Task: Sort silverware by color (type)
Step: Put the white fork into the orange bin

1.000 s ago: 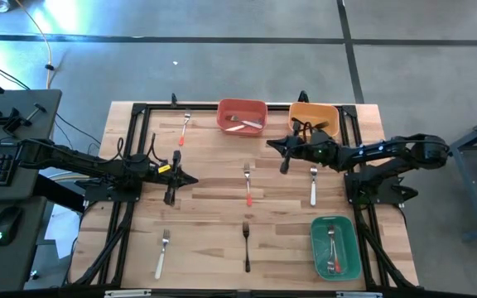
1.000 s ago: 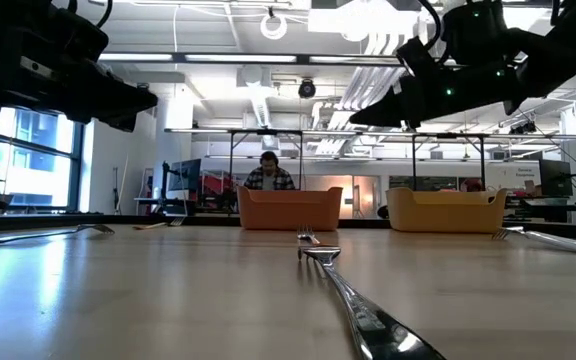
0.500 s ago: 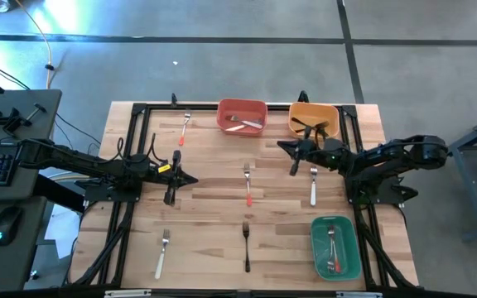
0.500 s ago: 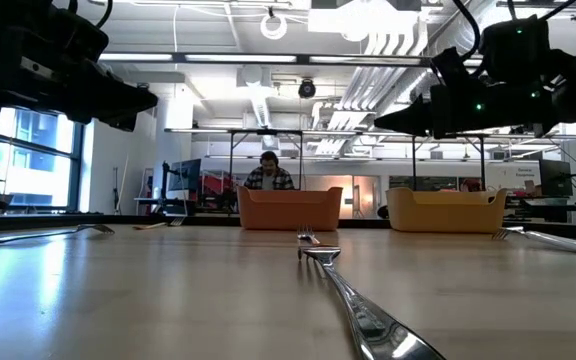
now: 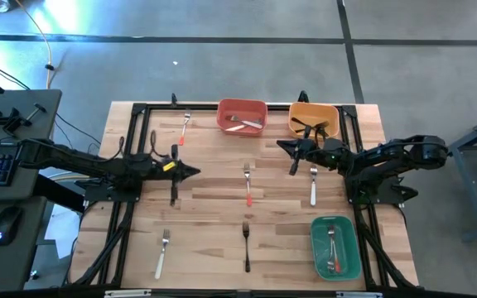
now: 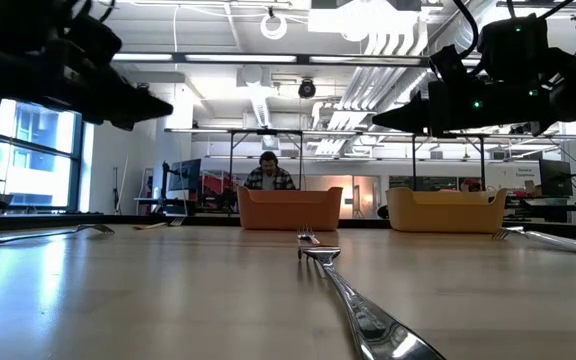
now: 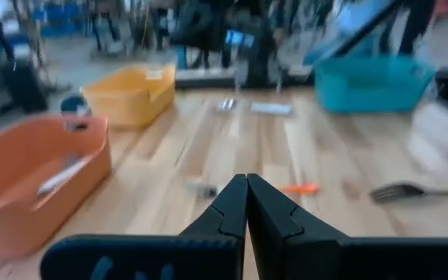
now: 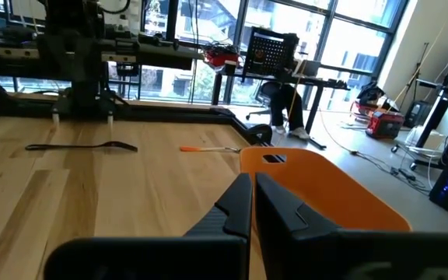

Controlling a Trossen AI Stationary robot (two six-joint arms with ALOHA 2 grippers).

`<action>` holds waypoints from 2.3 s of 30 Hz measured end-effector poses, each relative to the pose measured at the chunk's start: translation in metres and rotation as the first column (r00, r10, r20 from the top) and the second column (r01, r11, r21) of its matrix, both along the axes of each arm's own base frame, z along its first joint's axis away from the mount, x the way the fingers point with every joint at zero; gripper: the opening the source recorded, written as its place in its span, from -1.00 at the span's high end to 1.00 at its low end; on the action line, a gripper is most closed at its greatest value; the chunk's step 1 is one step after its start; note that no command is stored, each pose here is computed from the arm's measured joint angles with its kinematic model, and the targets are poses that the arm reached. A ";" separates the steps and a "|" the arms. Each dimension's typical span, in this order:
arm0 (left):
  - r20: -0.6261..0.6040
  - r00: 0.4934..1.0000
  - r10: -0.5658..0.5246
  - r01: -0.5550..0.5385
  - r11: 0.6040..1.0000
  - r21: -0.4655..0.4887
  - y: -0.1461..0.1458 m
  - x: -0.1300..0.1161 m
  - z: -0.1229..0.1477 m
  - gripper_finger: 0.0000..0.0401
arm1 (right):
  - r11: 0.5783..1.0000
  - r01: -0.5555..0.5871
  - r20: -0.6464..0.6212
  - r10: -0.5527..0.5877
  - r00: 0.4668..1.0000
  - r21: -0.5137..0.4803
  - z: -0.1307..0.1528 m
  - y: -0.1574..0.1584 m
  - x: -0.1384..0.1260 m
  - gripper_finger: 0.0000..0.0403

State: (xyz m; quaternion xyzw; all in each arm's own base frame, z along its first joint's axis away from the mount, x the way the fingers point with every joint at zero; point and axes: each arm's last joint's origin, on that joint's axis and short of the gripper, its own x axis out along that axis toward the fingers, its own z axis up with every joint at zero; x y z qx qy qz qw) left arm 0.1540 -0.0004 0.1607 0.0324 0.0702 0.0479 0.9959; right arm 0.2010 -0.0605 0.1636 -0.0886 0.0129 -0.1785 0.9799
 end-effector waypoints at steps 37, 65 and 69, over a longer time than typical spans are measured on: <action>-0.856 0.377 -0.353 -0.093 0.906 -0.414 -0.102 0.015 0.022 0.24 | 1.000 0.000 -0.042 0.001 0.999 0.020 -0.004 0.000 0.000 1.00; -0.797 0.318 -0.513 -0.086 0.822 -0.563 -0.096 0.002 -0.031 0.09 | 1.000 0.000 -0.054 0.001 0.999 0.023 -0.006 0.000 0.000 1.00; -0.799 0.304 -0.519 -0.110 0.813 -0.571 -0.099 -0.004 -0.035 0.14 | 1.000 0.000 -0.054 0.001 0.999 0.023 -0.006 0.000 0.000 1.00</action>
